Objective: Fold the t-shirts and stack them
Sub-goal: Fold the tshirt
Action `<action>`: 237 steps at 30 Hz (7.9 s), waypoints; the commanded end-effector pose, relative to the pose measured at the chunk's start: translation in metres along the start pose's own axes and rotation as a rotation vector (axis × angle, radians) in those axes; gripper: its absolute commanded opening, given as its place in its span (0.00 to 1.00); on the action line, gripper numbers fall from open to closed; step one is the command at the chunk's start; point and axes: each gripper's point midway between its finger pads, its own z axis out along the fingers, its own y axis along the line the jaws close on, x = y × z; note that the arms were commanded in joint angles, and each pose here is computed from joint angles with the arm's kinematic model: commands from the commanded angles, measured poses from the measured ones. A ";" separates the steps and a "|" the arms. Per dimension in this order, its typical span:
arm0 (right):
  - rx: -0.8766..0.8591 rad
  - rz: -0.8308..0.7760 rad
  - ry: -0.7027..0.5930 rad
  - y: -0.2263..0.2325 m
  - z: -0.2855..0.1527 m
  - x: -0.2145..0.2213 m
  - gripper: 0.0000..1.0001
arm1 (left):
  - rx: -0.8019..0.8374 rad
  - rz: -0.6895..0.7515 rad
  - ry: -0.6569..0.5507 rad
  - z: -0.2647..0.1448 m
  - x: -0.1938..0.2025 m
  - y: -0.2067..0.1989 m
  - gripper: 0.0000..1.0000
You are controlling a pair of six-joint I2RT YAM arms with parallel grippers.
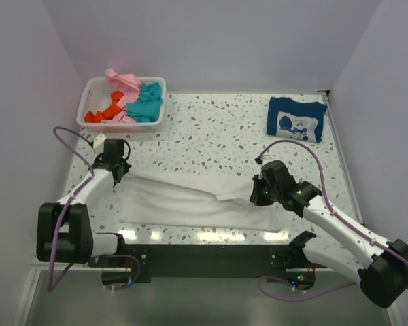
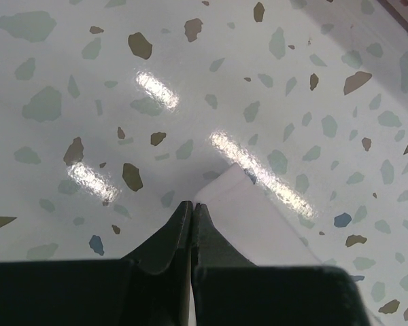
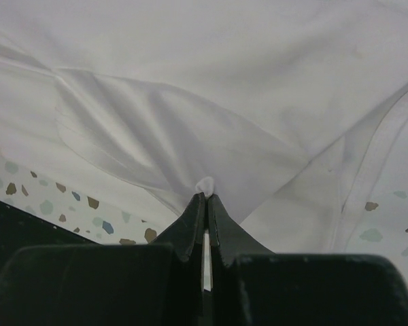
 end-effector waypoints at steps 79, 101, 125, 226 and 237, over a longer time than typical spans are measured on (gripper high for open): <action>0.033 0.134 0.198 -0.052 0.255 -0.195 0.99 | 0.306 -0.172 0.464 -0.085 0.177 -0.005 1.00; -0.152 0.136 0.071 -0.021 0.304 -0.253 0.99 | 0.329 0.020 0.716 -0.157 0.264 -0.010 1.00; -0.256 -0.034 -0.198 0.028 0.203 -0.363 0.99 | 0.451 0.210 0.376 -0.223 0.197 -0.085 1.00; -0.124 -0.057 0.272 0.075 0.015 0.099 0.99 | 0.564 0.436 0.792 -0.175 0.286 -0.002 0.04; 0.073 0.038 0.191 0.061 0.014 0.116 0.81 | 0.547 0.422 0.805 -0.175 0.288 0.004 0.01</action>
